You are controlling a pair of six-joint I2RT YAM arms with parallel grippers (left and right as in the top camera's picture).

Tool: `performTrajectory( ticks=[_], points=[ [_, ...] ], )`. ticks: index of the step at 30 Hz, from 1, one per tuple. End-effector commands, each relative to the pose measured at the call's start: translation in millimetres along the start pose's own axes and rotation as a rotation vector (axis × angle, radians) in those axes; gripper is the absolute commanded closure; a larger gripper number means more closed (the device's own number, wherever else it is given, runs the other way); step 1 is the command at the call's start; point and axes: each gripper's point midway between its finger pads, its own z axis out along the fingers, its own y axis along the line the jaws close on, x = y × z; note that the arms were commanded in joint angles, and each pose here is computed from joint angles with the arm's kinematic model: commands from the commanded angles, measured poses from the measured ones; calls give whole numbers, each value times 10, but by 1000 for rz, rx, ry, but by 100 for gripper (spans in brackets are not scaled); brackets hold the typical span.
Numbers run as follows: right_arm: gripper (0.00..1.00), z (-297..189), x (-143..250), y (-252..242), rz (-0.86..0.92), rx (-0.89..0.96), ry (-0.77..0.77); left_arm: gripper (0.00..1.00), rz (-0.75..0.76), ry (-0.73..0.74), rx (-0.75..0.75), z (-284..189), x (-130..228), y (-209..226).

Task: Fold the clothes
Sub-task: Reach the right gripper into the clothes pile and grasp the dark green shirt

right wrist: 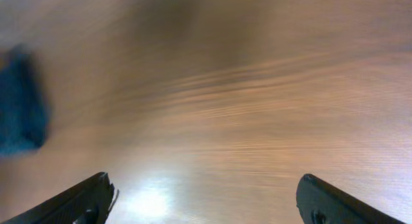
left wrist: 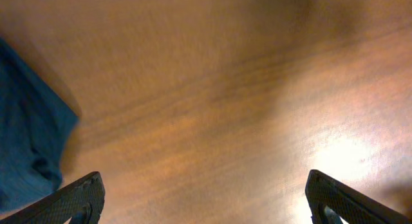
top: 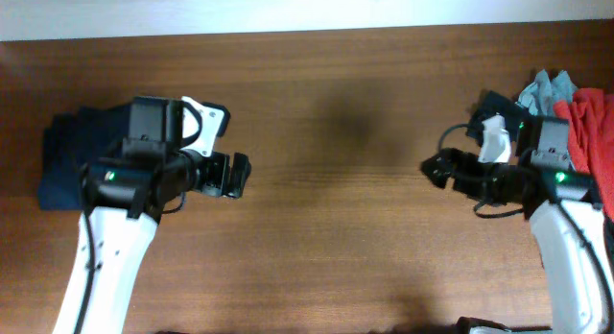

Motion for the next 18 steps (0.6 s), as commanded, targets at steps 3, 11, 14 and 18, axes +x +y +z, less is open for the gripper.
performTrajectory(
  ticks=[3,11,14,18],
  points=[
    [1,-655,-570,-1295,429,508,-218,1,-19,56,36,134,20,-37],
    [7,-1021,-243,-3001,1062,636,-292,1,-21,63,36,153,27,-33],
    [9,-859,22,-3235,1153,646,-191,1,-21,64,36,153,30,-34],
    [9,-625,316,-3409,1212,687,-48,1,-21,64,36,153,30,-32]
  ],
)
